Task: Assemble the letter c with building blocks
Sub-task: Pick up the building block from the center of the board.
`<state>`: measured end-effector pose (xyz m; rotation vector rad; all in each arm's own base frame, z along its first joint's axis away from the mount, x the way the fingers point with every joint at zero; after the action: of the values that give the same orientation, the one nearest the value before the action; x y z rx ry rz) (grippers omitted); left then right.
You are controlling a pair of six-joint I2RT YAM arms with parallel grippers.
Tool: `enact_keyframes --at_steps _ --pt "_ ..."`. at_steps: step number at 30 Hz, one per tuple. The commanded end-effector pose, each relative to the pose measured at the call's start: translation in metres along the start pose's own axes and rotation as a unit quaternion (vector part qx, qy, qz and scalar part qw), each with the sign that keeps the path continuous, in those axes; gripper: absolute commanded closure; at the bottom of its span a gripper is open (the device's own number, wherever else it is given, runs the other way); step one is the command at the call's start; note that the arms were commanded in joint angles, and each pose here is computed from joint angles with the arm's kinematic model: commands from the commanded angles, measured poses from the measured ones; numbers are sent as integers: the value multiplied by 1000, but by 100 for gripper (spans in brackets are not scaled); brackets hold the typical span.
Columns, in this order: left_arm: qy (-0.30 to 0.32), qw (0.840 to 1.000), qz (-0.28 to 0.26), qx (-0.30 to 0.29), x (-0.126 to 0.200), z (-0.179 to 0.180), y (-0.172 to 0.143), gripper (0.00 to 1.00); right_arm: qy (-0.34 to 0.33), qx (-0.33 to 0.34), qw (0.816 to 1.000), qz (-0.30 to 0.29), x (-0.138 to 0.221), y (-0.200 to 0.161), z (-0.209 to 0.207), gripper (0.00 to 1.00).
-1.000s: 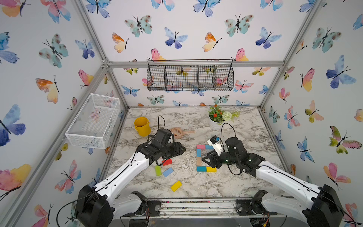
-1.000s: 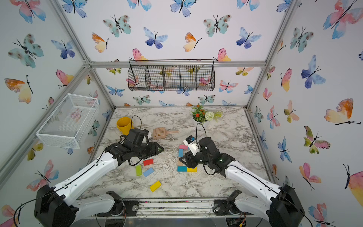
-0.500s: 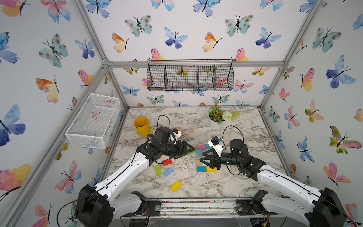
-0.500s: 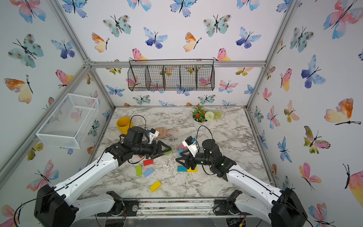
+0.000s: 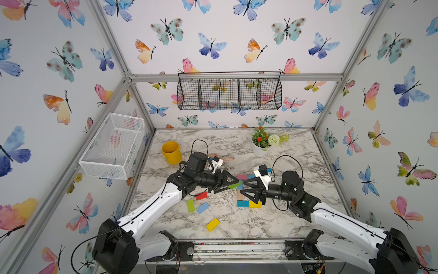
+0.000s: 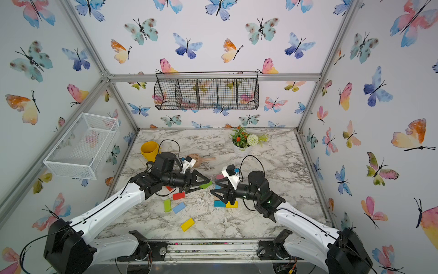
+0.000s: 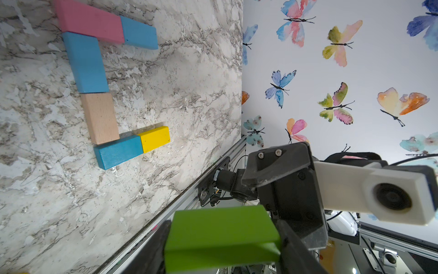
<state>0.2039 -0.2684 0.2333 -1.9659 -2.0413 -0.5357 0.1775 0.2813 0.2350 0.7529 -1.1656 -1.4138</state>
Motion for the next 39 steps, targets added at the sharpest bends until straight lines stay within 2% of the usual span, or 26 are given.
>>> enact_keyframes --at_steps 1,6,10,15,18,21,26,30,32,35,37,39 --pt "-22 1000 14 -16 -3 -17 -1 44 10 13 1000 -22 -2 14 1 47" --pt "-23 999 26 -23 -10 -25 -2 44 5 10 1000 -18 -6 12 -3 51" --pt "-22 999 29 -24 -14 -27 -2 44 -9 18 1000 -22 -4 13 -6 59" --pt "-19 999 34 -23 -18 -26 -2 44 -15 26 999 -24 -2 13 -6 61" --pt "-19 999 37 -24 -21 -26 -3 44 -18 29 999 -25 -1 14 -6 67" --pt "-18 999 41 -24 -23 -26 -3 44 -21 30 999 -29 0 14 -7 68" --pt "-21 999 38 -26 -25 -28 0 43 -22 29 999 -26 0 11 -7 84" --pt "-21 999 33 -26 -25 -31 2 34 -23 26 999 -22 0 8 -8 94" --pt "-22 999 34 -27 -25 -32 2 25 -24 26 999 -22 1 7 -8 97" --pt "-20 999 28 -31 -23 -31 3 15 -33 27 999 -21 3 6 -9 97" --pt "-19 999 19 -38 -21 -32 4 13 -53 23 998 -20 6 5 -14 97" --pt "-19 999 9 -46 -17 -32 7 13 -104 8 994 -7 9 -3 -30 97"
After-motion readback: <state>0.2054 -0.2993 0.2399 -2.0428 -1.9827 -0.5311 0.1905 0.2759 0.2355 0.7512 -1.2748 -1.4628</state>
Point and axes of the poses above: each gripper's point midway between its finger pads, its own x axis back along the fingers, its own z axis along the line the jaws close on, y = z × x, the point moved 2 cm from there along x, back along the fingers
